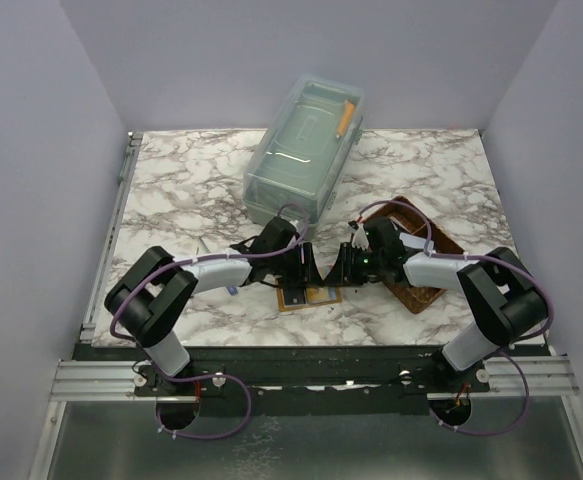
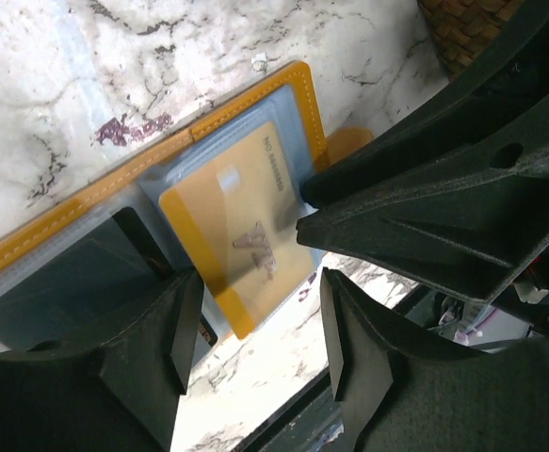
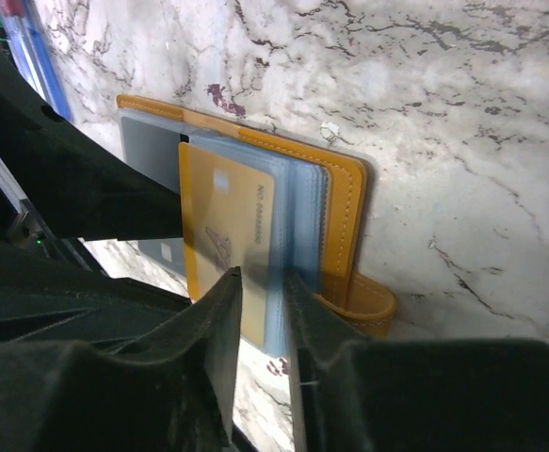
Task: Put the credit cards into the card holder
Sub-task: Insert the credit card into the card holder, then pick up the credit card from the storage box.
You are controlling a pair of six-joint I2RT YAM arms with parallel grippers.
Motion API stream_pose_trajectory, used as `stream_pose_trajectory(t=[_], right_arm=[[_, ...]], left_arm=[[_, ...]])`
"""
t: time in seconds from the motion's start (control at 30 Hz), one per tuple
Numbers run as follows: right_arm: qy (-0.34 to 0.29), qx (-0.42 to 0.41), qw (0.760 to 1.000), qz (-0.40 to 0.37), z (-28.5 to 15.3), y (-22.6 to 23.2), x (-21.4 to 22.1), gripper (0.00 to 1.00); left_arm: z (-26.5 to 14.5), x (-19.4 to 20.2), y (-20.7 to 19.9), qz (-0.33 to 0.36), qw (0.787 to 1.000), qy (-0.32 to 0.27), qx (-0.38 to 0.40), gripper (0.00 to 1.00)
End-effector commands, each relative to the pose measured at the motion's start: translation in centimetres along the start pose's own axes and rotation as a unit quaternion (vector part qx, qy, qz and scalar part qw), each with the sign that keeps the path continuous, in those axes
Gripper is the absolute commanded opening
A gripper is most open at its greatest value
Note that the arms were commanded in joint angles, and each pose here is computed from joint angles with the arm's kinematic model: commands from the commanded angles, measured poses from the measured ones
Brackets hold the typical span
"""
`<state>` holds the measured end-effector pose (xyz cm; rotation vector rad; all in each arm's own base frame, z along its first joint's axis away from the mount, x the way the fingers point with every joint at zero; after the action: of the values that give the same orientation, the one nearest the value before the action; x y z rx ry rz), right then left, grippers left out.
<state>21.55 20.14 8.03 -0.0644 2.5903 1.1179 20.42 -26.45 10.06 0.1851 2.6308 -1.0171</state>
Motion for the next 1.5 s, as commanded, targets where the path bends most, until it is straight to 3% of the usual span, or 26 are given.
stream_pose_trajectory(t=[0.0, 0.33, 0.6, 0.8, 0.97, 1.1, 1.23, 1.47], right_arm=[[-0.001, 0.026, 0.999, 0.019, -0.7, -0.6, 0.9, 0.34], [-0.004, 0.021, 0.999, 0.023, -1.1, -0.2, 0.8, 0.42], [0.002, 0.011, 0.999, 0.031, -1.0, -0.1, 1.0, 0.38], [0.001, 0.013, 0.999, 0.035, -1.2, -0.3, 1.1, 0.34], [0.005, 0.012, 0.999, 0.034, -1.4, -0.2, 1.2, 0.35], [0.005, 0.011, 0.999, 0.033, -1.5, 0.0, 1.1, 0.36], [0.006, 0.007, 0.999, 0.036, -1.5, 0.0, 1.1, 0.36], [0.007, -0.005, 0.999, 0.033, -1.6, 0.5, 1.0, 0.38]], left_arm=[[-1.6, 0.8, 0.8, 0.011, 0.999, 0.008, -0.040, 0.59], [-0.4, 0.8, 1.3, -0.003, 0.999, 0.021, -0.036, 0.56], [0.6, 0.0, -0.1, 0.007, 1.000, 0.012, 0.020, 0.39], [-1.2, 0.8, 0.8, 0.008, 1.000, 0.003, -0.019, 0.52], [-2.6, 0.3, 0.0, 0.014, 1.000, -0.017, -0.019, 0.53], [-2.7, -0.4, -0.6, 0.023, 0.999, -0.023, -0.014, 0.42], [-1.4, -0.5, -1.0, 0.020, 1.000, 0.000, 0.011, 0.21], [0.4, 0.7, 1.1, 0.003, 1.000, 0.020, -0.013, 0.11]])
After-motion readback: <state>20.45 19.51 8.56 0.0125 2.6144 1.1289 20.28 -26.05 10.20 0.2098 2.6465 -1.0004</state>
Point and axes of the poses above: each gripper's point midway between its finger pads, its own z axis out along the fingers, its own y axis along the line the jaws close on, x = y × z, the point moved 8 cm from there along -z, back along the fingers, and after that the axes turned 3 degrees about z, right-handed, at the moved point
